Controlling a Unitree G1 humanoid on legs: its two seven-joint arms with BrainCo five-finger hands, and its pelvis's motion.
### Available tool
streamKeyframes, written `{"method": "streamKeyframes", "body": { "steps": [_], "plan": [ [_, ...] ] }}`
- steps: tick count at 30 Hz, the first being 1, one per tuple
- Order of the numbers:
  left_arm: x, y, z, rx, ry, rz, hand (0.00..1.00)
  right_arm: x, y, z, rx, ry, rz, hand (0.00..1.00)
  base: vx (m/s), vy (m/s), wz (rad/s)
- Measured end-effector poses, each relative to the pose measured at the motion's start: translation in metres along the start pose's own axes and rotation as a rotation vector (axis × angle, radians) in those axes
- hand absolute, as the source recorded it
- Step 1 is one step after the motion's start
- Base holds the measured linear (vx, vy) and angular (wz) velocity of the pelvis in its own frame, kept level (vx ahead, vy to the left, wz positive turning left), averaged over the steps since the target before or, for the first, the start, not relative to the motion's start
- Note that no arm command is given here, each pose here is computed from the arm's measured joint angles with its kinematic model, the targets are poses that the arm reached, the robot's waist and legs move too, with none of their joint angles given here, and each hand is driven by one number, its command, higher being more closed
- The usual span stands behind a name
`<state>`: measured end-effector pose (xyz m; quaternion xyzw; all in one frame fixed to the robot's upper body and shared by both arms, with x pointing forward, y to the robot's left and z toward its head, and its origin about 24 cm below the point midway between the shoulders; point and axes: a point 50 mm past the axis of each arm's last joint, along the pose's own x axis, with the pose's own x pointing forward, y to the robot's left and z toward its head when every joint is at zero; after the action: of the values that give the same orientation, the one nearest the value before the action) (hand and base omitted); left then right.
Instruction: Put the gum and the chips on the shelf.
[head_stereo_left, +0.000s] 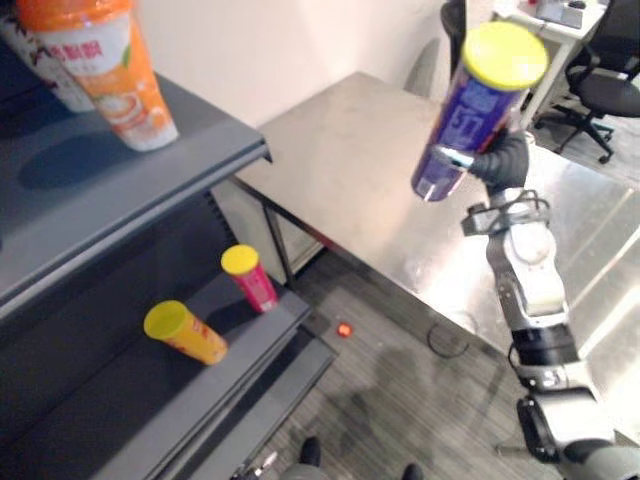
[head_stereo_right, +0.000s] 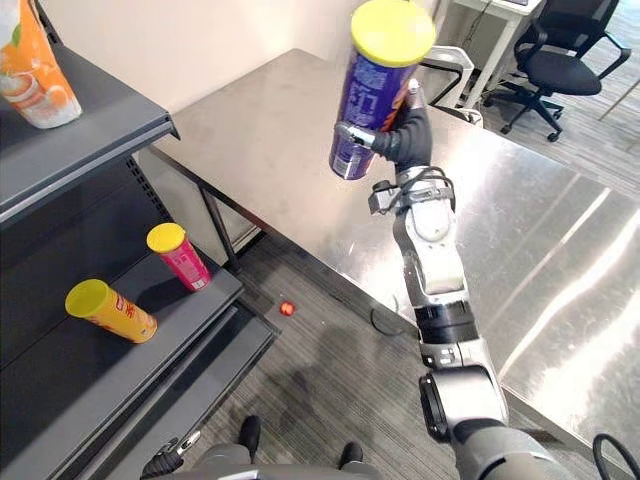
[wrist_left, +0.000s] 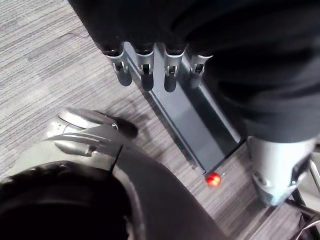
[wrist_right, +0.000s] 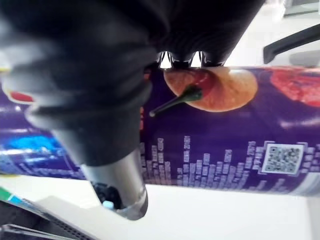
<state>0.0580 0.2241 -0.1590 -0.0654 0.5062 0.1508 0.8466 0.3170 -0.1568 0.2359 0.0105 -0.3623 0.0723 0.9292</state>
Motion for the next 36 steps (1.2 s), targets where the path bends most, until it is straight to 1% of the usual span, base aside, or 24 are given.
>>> {"method": "streamKeyframes", "body": {
  "steps": [4, 8, 14, 17, 20, 24, 27, 31, 35, 36],
  "plan": [
    [-0.001, 0.004, -0.003, 0.013, 0.010, 0.016, 0.00, -0.020, -0.011, 0.009, -0.012, -0.046, -0.045, 1.00, -0.06, -0.005, -0.13],
    [-0.002, 0.007, -0.007, 0.024, 0.022, 0.031, 0.00, -0.045, -0.028, 0.014, -0.025, -0.051, -0.131, 1.00, -0.04, -0.005, -0.12],
    [-0.005, 0.010, -0.013, 0.018, 0.038, 0.043, 0.00, -0.072, -0.035, 0.014, -0.049, -0.022, -0.157, 1.00, -0.03, -0.004, -0.09],
    [-0.006, 0.011, -0.016, 0.018, 0.046, 0.046, 0.00, -0.088, -0.044, 0.015, -0.053, -0.002, -0.203, 1.00, -0.01, 0.000, -0.08],
    [-0.007, 0.012, -0.017, 0.017, 0.051, 0.049, 0.00, -0.099, -0.050, 0.017, -0.048, 0.006, -0.240, 1.00, -0.01, -0.001, -0.02],
    [-0.007, 0.013, -0.019, 0.030, 0.055, 0.048, 0.00, -0.112, -0.056, 0.021, -0.073, 0.024, -0.251, 1.00, -0.02, -0.003, -0.05],
    [-0.008, 0.013, -0.020, 0.027, 0.059, 0.048, 0.00, -0.120, -0.056, 0.020, -0.070, 0.043, -0.265, 1.00, -0.01, -0.001, 0.00],
    [-0.008, 0.013, -0.022, 0.003, 0.060, 0.053, 0.00, -0.134, -0.052, 0.011, -0.027, 0.091, -0.309, 1.00, -0.04, -0.010, 0.17],
    [-0.008, 0.013, -0.021, -0.029, 0.051, 0.062, 0.00, -0.131, -0.033, 0.004, 0.052, 0.104, -0.259, 1.00, -0.08, -0.040, 0.59],
    [-0.007, 0.013, -0.018, -0.056, 0.043, 0.065, 0.00, -0.130, -0.027, 0.002, 0.097, 0.103, -0.252, 1.00, -0.06, -0.061, 0.78]
  ]
}}
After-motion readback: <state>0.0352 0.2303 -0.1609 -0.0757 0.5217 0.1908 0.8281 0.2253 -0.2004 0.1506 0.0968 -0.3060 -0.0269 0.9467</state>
